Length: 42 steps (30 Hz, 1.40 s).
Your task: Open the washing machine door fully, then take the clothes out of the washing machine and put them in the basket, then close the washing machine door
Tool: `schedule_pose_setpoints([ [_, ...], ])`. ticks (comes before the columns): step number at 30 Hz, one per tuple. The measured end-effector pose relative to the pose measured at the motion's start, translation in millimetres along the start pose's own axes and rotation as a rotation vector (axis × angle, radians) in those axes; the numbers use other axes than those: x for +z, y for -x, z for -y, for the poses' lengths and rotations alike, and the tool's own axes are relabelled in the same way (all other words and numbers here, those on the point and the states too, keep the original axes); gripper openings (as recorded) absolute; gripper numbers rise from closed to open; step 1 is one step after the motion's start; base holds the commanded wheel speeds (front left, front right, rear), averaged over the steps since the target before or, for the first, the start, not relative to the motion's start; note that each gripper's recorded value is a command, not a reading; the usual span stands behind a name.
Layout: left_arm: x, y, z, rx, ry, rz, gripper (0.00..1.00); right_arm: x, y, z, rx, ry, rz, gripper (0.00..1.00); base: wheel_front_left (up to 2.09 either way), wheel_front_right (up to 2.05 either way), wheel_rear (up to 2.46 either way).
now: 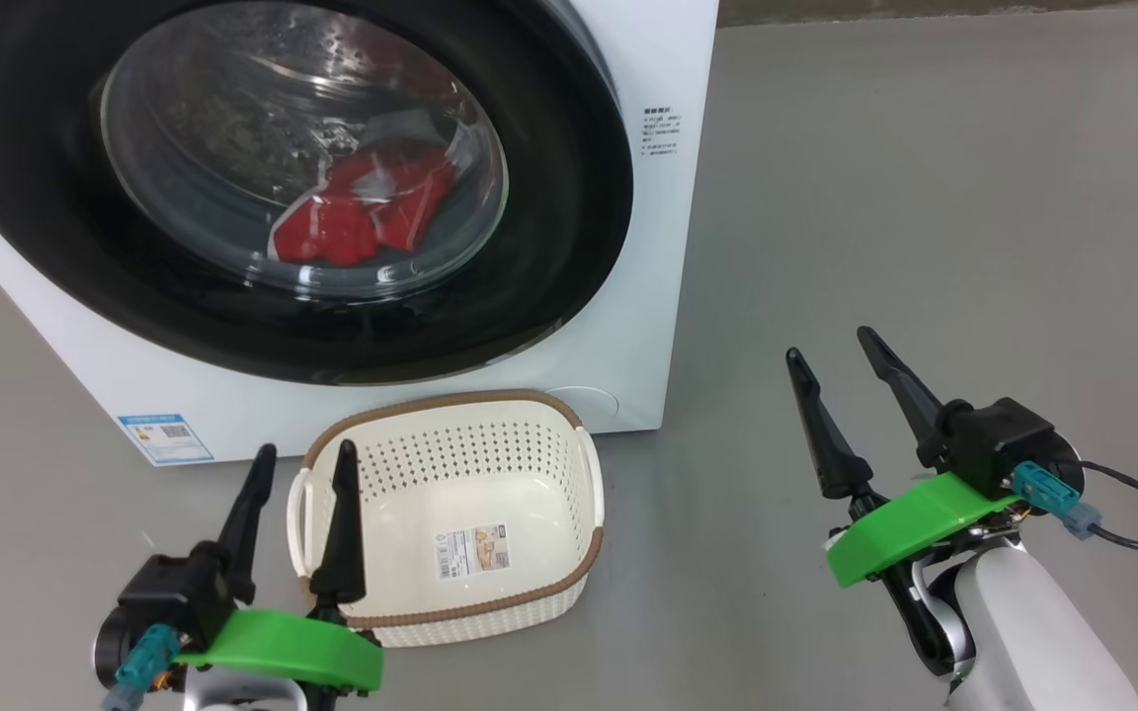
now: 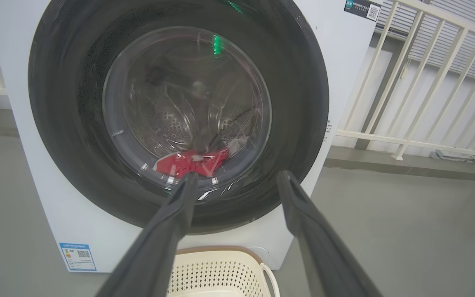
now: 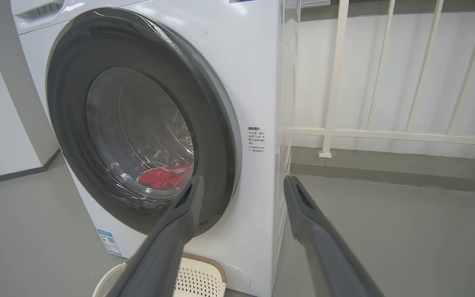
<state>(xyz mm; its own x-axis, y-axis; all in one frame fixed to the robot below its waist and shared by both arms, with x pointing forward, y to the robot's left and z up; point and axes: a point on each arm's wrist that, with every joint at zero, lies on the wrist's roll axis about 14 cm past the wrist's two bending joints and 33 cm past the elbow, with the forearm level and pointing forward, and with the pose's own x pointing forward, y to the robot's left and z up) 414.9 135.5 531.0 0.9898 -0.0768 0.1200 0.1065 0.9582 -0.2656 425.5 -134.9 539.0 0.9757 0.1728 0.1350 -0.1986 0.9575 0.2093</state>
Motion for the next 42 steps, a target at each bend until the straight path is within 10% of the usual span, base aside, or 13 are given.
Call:
schedule_pose_setpoints([
  [25, 14.3, -3.7, 8.6, -0.024, -0.074, 0.059, 1.00, 1.1, -5.7, -3.6, 0.027, 0.074, 0.005, 1.00, 0.00, 0.00, 0.00],
  [30, 11.6, -4.3, 6.1, -0.018, -0.074, 0.053, 1.00, -2.6, -9.4, -3.4, 0.028, 0.067, -0.001, 0.00, 0.00, 0.00, 0.00],
  [42, 9.6, -13.0, 1.1, -0.018, -0.058, 0.060, 1.00, -5.3, -36.7, 6.1, -0.014, -0.110, 0.022, 0.00, 0.00, 0.00, 0.00],
])
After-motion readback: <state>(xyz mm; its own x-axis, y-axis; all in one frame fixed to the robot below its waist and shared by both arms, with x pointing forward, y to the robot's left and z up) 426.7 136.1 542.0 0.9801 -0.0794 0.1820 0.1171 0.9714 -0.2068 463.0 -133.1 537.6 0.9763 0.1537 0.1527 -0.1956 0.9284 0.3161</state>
